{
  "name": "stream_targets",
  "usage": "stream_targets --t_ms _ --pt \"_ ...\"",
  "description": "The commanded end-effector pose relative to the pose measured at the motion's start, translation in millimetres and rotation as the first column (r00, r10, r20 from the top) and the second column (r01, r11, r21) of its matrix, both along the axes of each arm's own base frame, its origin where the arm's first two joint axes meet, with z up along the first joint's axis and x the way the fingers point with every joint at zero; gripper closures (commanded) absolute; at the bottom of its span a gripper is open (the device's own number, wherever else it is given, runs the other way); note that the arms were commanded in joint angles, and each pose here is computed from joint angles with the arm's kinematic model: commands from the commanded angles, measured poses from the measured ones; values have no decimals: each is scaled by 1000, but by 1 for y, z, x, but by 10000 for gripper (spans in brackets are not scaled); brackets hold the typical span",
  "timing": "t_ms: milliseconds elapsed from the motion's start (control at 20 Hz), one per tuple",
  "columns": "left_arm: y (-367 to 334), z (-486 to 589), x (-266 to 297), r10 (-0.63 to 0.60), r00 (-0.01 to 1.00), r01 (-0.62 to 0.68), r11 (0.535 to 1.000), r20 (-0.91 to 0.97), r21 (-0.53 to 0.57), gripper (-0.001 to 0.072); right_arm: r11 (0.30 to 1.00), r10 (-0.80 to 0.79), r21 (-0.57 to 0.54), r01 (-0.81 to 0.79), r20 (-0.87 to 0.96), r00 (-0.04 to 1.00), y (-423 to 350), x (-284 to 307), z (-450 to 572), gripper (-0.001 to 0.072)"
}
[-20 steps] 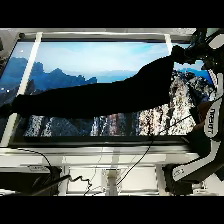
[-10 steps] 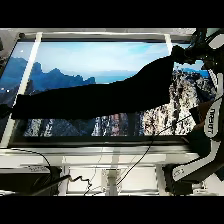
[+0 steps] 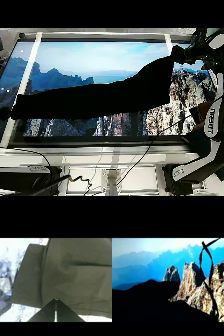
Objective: Fold the clothes and pants, and hang the long-sleeved shirts on hangers.
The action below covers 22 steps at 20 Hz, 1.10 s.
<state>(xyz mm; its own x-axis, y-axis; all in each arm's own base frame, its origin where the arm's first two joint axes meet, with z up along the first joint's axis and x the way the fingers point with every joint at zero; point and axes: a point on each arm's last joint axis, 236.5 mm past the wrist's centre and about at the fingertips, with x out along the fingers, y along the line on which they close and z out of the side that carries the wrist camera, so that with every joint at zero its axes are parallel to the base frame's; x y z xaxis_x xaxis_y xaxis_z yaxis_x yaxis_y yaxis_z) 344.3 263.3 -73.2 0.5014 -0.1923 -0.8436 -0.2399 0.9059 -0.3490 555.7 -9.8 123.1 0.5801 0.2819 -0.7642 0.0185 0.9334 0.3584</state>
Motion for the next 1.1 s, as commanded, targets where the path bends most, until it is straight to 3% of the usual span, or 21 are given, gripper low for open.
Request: stream_targets --t_ms 0,50,600,650,700,800,850,1050 --pt "-3 -13 -1 -12 1000 11 1000 -25 -12 380 1000 0 0 0 1 1000 0 0 0 689" --pt "-3 -15 0 -13 1000 13 1000 -27 -14 284 1000 0 0 0 1 1000 0 0 0 689" --pt "-6 -26 2 -17 999 16 1000 -38 -22 314 1000 0 1 0 1 1000 0 0 0 689" --pt "-7 -27 3 -19 999 18 1000 -39 -23 354 1000 0 0 0 1 1000 0 0 0 689" --pt "-8 -27 5 -23 999 22 1000 -39 -20 455 1000 0 0 0 1 1000 0 0 0 689" --pt "-10 -27 9 -29 999 29 1000 -36 -12 524 1000 0 0 0 1 1000 0 0 0 689" --pt "-11 -27 10 -33 999 32 999 -35 -10 604 1000 0 0 0 1 1000 0 0 0 689" --pt "-13 -24 13 -42 999 42 999 -30 -4 695 1000 0 0 0 1 1000 0 0 0 689"
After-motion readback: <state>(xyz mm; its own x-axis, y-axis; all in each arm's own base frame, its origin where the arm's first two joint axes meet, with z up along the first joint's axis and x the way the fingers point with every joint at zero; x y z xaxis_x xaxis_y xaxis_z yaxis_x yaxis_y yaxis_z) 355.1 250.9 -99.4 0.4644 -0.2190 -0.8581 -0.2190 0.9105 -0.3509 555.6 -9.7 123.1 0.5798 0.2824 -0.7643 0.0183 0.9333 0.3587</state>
